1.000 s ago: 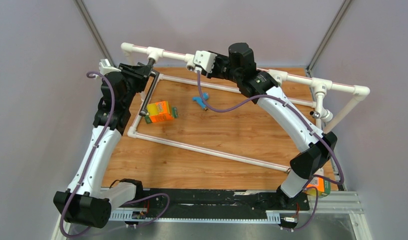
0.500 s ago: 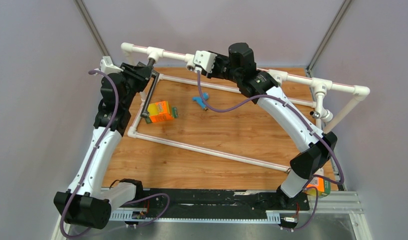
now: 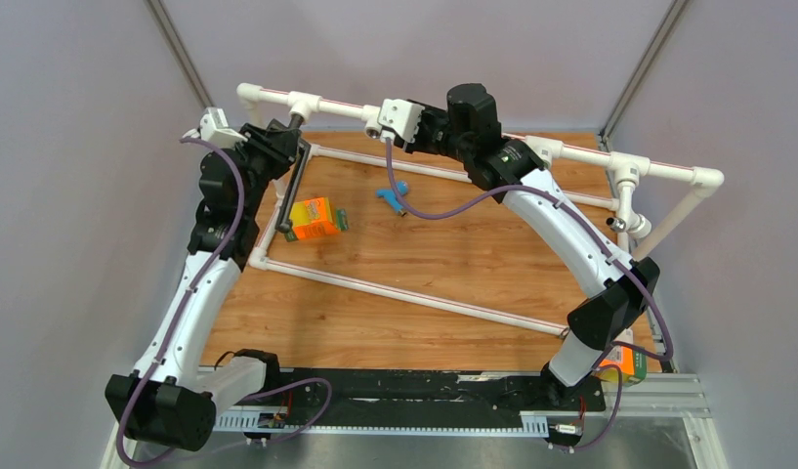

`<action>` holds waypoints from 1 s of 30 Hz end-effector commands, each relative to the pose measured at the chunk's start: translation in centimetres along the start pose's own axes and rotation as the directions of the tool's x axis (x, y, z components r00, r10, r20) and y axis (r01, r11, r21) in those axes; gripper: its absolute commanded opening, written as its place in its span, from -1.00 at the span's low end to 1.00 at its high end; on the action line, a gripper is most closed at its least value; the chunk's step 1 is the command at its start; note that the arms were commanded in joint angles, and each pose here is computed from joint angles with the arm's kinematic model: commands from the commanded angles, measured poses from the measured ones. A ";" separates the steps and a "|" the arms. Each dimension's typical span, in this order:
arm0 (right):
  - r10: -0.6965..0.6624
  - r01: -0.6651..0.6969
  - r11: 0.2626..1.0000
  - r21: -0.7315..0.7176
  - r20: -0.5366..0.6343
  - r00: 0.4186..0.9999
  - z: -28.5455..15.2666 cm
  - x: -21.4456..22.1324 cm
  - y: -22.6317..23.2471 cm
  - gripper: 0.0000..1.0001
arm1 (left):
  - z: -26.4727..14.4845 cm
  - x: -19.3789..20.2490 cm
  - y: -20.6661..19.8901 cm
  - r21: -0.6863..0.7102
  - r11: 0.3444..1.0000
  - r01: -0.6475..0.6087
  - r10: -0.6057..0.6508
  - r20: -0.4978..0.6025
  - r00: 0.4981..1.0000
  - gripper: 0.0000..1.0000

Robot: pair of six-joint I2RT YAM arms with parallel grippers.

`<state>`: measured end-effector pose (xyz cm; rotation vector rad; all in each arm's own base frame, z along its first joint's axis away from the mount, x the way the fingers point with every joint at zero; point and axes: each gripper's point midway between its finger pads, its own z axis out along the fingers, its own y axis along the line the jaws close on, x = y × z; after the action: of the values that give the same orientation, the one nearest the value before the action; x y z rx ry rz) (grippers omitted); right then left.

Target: Install the water faucets

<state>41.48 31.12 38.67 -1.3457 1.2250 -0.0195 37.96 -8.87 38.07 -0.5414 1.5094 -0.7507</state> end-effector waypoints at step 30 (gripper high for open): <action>0.134 -0.132 0.975 -0.181 0.002 0.991 -0.6 -1.1 6.0 -1.00 | 0.0 4.3 -1.1 0.314 0.264 -0.912 0.953 0.060 0.297 -1.00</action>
<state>41.39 31.00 38.65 -1.3481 1.2199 -0.0289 37.81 -8.93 37.76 0.3804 1.4940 -0.0275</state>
